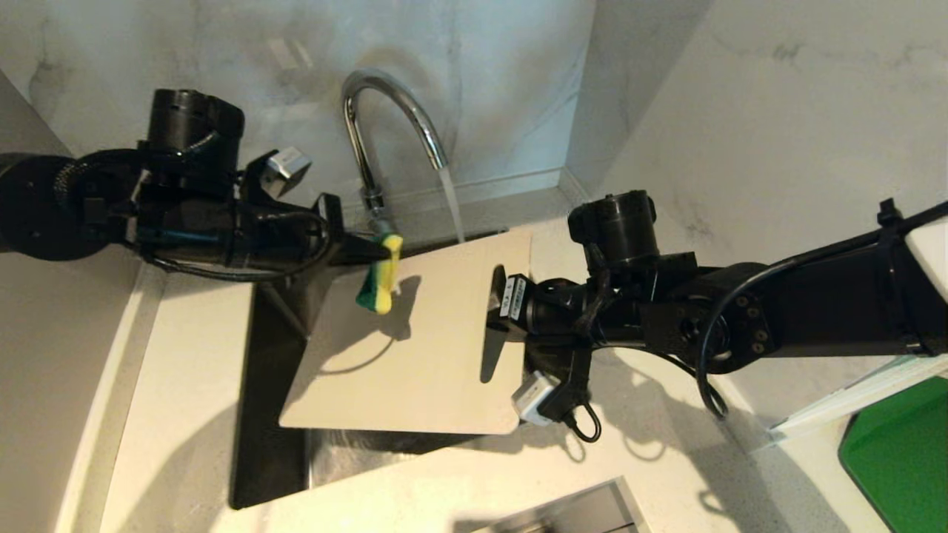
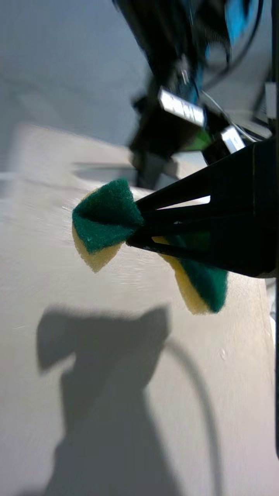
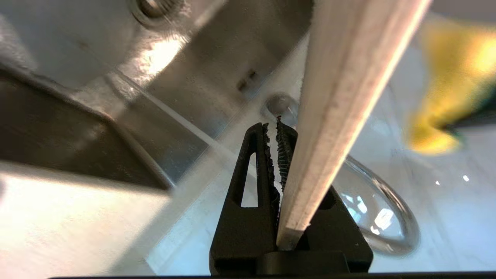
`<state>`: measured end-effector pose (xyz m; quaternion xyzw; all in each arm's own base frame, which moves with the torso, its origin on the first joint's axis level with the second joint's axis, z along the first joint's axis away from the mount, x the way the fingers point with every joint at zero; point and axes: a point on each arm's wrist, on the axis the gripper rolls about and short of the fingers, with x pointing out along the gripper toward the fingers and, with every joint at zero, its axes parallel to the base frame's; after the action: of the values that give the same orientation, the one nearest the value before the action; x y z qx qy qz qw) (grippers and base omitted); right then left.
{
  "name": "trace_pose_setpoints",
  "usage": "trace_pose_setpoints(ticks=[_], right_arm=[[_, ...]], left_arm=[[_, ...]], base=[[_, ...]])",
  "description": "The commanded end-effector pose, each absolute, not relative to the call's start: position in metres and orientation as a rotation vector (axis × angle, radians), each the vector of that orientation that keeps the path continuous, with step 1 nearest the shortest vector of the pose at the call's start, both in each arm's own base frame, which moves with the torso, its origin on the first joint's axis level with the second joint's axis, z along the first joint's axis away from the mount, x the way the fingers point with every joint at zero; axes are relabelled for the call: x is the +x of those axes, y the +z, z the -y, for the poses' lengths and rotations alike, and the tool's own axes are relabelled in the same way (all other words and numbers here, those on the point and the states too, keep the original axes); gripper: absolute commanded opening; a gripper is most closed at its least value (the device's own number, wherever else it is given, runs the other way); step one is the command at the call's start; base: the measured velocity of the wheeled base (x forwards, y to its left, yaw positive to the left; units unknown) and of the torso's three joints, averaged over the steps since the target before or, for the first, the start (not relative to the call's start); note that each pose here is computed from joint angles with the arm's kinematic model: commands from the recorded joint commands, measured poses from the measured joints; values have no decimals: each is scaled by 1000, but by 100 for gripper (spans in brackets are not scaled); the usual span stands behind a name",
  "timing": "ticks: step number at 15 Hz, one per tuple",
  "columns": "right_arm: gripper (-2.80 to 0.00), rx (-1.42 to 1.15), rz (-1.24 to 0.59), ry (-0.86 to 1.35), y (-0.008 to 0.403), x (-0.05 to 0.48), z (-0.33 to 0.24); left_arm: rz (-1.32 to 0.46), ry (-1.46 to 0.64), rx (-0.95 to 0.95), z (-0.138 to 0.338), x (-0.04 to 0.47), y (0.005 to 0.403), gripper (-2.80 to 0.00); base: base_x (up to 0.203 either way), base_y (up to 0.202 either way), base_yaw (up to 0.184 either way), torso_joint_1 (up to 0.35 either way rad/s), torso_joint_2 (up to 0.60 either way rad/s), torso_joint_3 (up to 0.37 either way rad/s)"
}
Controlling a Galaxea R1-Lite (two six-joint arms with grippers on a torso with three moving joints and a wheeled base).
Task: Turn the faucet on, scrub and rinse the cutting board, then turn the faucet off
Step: Scrub the cutting board underwater
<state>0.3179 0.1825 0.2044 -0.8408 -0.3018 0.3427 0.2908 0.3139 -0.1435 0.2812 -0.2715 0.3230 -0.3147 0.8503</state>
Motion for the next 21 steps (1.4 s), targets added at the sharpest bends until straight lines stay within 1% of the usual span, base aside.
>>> trace_pose_setpoints(ticks=[1,4,5,8,10,16,21], right_arm=[[-280,-2256,797,904,197,316,-176],[-280,-2257,776,922,190,321,-175],[-280,-2256,769,935,186,324,-176],[-280,-2255,753,940,182,328,-175],[-280,-2259,733,936,181,331,-170],[-280,-2268,680,956,165,351,-163],[-280,-2283,713,946,162,379,-172]], left_arm=[[-606,-611,-624,97,307,301,-280],[-606,-555,-675,54,296,288,-280],[-587,-553,-680,48,297,283,-280],[-561,-560,-676,46,299,268,-280],[-538,-567,-669,46,306,268,-280],[-584,-577,-668,56,320,254,-280],[-595,-577,-668,58,322,250,-280]], base=[[0,0,0,0,0,0],[0,0,0,0,0,0],[0,0,0,0,0,0],[0,0,0,0,0,0],[0,0,0,0,0,0],[0,0,0,0,0,0],[0,0,0,0,0,0]])
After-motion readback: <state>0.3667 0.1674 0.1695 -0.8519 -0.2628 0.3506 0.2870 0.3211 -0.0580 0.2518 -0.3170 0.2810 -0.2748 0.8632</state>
